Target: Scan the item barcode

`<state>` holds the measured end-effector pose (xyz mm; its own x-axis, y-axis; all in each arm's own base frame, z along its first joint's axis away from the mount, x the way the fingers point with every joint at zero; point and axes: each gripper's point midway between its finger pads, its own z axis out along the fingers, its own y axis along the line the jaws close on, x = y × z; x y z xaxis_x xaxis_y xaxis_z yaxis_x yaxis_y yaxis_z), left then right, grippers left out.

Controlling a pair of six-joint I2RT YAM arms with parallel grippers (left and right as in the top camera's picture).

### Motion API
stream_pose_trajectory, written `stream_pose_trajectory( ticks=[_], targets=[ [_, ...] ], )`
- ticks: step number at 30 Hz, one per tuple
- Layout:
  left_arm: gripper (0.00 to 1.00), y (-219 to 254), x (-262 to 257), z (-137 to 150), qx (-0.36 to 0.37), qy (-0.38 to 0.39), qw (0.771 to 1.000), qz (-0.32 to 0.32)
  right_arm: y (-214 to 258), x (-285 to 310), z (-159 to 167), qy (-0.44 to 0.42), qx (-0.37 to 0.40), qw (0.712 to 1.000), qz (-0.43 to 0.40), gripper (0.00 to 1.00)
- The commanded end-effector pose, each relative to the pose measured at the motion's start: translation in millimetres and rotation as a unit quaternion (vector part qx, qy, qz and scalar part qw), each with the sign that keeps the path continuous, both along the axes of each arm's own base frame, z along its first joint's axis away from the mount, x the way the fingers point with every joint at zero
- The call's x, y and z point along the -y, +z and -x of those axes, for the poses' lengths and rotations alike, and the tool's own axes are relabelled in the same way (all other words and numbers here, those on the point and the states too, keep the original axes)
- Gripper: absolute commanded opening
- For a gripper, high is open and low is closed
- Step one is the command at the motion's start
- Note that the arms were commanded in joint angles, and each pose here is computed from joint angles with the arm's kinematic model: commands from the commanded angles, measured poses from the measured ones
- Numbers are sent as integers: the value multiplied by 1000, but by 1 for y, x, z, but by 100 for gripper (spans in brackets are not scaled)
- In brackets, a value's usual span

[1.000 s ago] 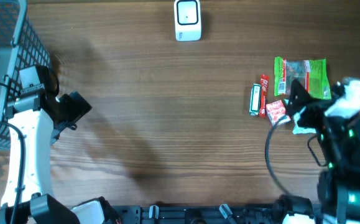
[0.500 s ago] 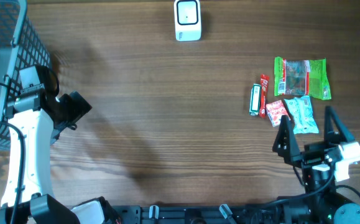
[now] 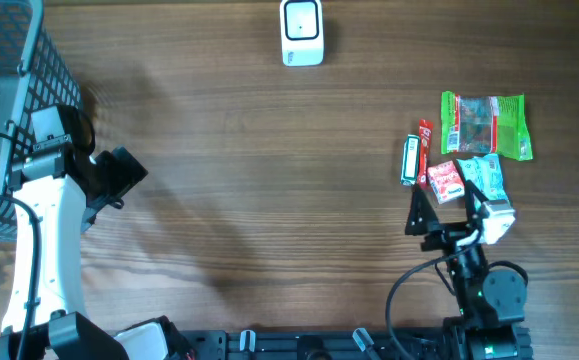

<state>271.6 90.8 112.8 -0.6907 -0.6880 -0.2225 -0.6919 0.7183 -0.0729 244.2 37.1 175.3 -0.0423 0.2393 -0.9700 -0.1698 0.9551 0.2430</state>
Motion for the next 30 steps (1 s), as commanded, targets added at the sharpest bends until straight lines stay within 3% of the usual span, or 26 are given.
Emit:
stream_pose_trajectory(
  ticks=[1, 5, 30],
  targets=[
    [100, 1, -2, 2, 2, 8, 1000, -3, 2, -11, 3, 31, 28, 993, 109, 100],
    [100, 1, -2, 2, 2, 8, 1000, -3, 2, -11, 3, 30, 38, 986, 158, 100],
    [100, 1, -2, 1, 2, 8, 1000, -3, 2, -6, 2, 19, 36, 987, 155, 100]
  ],
)
